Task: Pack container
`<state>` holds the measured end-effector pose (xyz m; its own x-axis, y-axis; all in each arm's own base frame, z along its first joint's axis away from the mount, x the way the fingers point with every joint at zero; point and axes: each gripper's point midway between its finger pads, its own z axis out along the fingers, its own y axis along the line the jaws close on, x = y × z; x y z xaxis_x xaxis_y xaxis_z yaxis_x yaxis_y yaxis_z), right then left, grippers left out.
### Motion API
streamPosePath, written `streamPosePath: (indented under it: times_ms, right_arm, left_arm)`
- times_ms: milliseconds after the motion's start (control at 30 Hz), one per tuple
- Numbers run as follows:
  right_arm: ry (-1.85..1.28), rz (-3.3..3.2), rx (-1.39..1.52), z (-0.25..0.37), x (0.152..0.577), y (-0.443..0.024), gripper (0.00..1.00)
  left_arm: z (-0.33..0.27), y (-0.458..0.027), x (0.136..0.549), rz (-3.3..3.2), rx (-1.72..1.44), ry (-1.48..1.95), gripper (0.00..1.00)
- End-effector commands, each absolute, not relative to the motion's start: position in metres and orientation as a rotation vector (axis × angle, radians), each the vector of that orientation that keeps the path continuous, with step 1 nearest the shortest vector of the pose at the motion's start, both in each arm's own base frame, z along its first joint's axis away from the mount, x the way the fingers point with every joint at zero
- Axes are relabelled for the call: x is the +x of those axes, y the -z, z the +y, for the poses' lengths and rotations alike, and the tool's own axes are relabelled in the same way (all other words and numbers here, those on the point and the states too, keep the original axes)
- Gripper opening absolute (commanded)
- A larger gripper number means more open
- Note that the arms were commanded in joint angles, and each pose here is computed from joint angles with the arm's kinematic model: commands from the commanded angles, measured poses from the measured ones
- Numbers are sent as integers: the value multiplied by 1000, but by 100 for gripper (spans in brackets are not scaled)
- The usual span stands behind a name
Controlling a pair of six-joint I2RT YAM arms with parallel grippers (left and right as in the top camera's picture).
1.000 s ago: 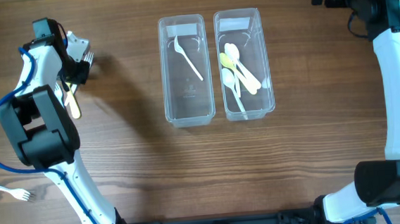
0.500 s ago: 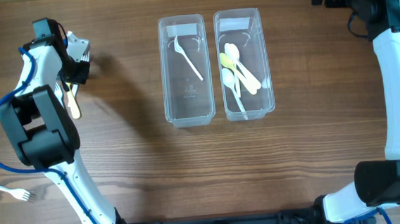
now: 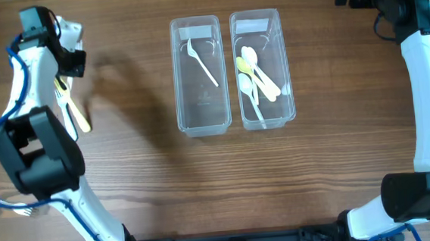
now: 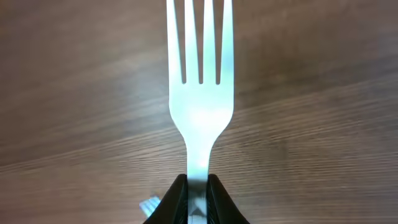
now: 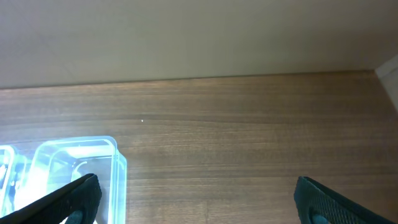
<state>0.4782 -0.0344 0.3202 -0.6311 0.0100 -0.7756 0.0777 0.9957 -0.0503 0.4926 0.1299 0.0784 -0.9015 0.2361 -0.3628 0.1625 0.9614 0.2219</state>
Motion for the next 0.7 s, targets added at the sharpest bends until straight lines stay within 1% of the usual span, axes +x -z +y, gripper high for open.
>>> streamPosePath:
  times_ms: [0,100,367,433,500,567,667]
  right_arm:
    - [121,2259,71,-39,479,-316,100]
    - [120,2259,70,-39,479,-316,100]
    - [120,2259,70,-39,479,-316,99]
    - [120,2259,71,-39,479,-316,99]
    - [121,2259,71,-39,479,-316,100]
    - [121,2259,71,-39,479,-316,100]
    - [120,2259,70,-39,479,-316,99]
  left_arm:
    - [125,-109,495,2659,228,-270,12]
    - [117,-110,495,2661,217,-255,13]
    - [79,-113,504,2634,306,-233,13]
    - [64,-121,510,2607,272,-211,12]
    - [49,-131,514,2578,226,-184,10]
    - [19,-145,517,2540,200,-92,5]
    - [-14,-163,516,2493,267,-57,4]
